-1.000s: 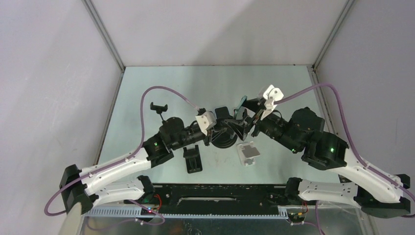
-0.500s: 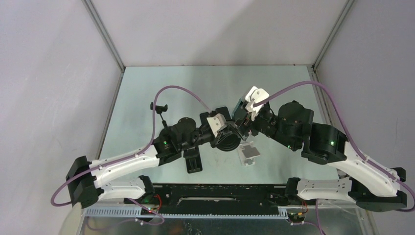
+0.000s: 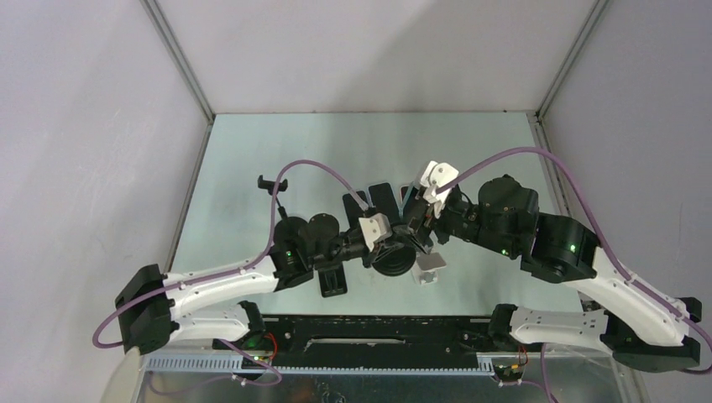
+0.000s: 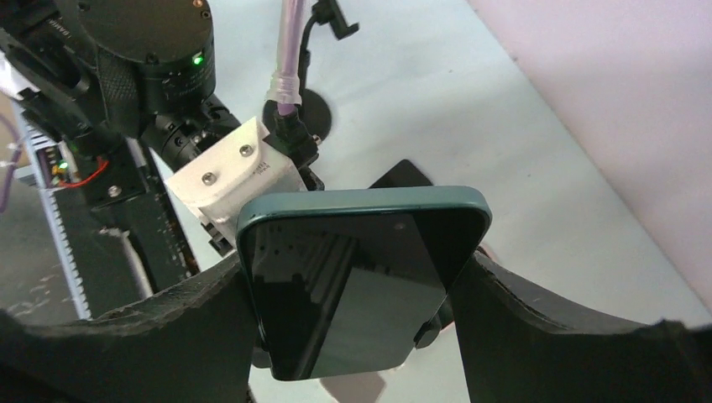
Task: Remove the phone from the phone stand
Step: Adjust the phone at the phone stand, then place the phone stand with the phone at the center of the board.
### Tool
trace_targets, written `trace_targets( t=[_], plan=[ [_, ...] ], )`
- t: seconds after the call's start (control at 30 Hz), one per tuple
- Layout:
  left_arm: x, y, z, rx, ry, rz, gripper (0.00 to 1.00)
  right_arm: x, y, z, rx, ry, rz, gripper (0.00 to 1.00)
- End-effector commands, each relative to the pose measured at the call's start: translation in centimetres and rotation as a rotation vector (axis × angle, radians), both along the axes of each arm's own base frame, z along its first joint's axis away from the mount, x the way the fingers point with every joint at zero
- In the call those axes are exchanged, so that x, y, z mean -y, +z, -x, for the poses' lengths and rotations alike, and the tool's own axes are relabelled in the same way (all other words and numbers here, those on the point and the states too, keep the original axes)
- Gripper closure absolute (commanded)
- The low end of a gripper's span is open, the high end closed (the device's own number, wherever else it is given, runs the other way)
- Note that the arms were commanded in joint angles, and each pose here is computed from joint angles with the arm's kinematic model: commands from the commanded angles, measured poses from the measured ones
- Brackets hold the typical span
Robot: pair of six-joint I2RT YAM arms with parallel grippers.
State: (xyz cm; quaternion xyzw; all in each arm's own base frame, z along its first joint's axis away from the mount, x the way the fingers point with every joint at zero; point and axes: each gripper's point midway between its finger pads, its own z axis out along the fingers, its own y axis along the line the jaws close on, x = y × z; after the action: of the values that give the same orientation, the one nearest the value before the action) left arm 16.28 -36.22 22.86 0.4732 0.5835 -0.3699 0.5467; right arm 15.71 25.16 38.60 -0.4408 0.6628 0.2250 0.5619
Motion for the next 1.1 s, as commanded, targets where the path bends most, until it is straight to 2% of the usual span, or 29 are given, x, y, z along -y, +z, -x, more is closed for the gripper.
trace_targets(
  t=[0.0,0.33,0.6,0.83,0.9,0.93,0.97,1.0,1.03,1.07],
  plan=[
    [0.3,-0.9,3.9,0.032,-0.196,-0.005,1.0,0.4,7.0,0.2,0.103,0.045,-0.271,1.0],
    [0.4,-3.0,5.5,0.052,-0.283,-0.109,1.0,0.7,5.7,-0.8,0.056,0.033,-0.263,1.0],
    [0.8,-5.5,6.6,0.077,-0.328,-0.26,1.0,0.5,4.9,-1.6,0.044,0.032,-0.24,1.0],
    [1.1,-6.2,6.7,0.075,-0.329,-0.286,1.0,0.6,4.4,-1.5,0.025,0.036,-0.226,1.0],
    [1.1,-6.0,6.3,0.065,-0.3,-0.264,0.93,0.7,4.3,-1.4,0.02,0.034,-0.226,1.0],
    [1.0,-5.9,6.2,0.053,-0.282,-0.238,0.83,0.7,4.2,-1.4,0.014,0.033,-0.228,1.0],
    [1.3,-5.1,5.8,0.062,-0.26,-0.198,0.78,0.8,4.3,-1.2,0.011,0.035,-0.237,1.0],
    [0.9,-5.4,5.8,0.042,-0.247,-0.184,0.67,0.8,4.1,-1.1,0.006,0.037,-0.238,1.0],
    [1.0,-4.4,5.4,0.056,-0.226,-0.137,0.61,0.7,4.1,-1.0,0.001,0.041,-0.247,1.0],
    [0.6,-4.9,5.3,0.038,-0.213,-0.132,0.48,0.7,3.7,-1.0,-0.005,0.042,-0.245,1.0]
  ],
)
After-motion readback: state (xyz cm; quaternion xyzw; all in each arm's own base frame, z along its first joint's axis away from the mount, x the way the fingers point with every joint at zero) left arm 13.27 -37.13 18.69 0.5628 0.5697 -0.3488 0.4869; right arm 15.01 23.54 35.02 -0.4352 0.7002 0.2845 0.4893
